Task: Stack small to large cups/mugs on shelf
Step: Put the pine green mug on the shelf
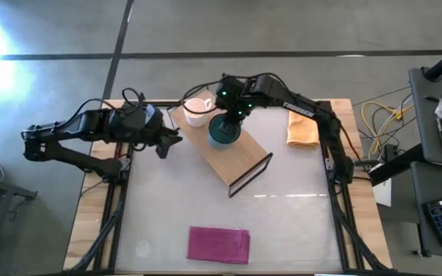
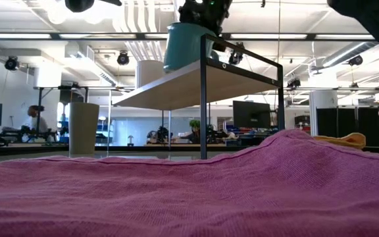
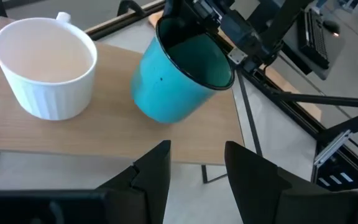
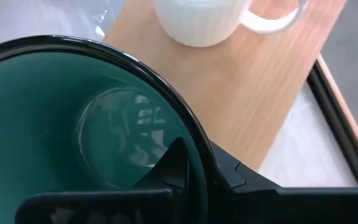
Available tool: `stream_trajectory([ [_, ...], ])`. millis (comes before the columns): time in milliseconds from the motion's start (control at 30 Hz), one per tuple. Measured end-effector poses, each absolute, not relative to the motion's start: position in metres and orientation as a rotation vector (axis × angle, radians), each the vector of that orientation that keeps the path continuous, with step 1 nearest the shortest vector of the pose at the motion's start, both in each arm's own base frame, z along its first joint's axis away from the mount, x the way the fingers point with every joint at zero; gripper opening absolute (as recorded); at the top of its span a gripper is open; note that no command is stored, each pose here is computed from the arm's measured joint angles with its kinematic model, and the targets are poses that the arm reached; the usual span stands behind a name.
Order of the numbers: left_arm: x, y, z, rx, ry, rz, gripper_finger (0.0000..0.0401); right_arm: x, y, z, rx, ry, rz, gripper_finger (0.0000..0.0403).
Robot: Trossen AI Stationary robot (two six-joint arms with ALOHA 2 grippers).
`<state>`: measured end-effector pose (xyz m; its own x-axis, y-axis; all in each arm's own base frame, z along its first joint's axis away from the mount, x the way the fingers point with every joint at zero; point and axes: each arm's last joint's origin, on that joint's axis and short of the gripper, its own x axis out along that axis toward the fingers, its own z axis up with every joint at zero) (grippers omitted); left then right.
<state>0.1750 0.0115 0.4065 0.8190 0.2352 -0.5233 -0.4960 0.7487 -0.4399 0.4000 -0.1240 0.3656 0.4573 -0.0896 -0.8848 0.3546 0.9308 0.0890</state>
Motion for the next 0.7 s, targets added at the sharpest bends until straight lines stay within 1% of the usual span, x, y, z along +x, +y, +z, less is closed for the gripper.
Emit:
stream_trajectory([
  [200, 0.175, 0.012, 0.406, -0.600, 0.461, 0.422, 0.0137, 0.408, -0.127, 0.356, 0.329, 1.064, -0.323, 0.0018],
  [333, 0.176, 0.012, 0.406, -0.596, 0.456, 0.438, 0.0137, 0.410, -0.131, 0.360, 0.345, 1.013, -0.364, 0.0018],
  [700, 0.177, 0.012, 0.405, -0.595, 0.459, 0.446, 0.0137, 0.413, -0.132, 0.354, 0.345, 1.024, -0.354, 0.0034],
])
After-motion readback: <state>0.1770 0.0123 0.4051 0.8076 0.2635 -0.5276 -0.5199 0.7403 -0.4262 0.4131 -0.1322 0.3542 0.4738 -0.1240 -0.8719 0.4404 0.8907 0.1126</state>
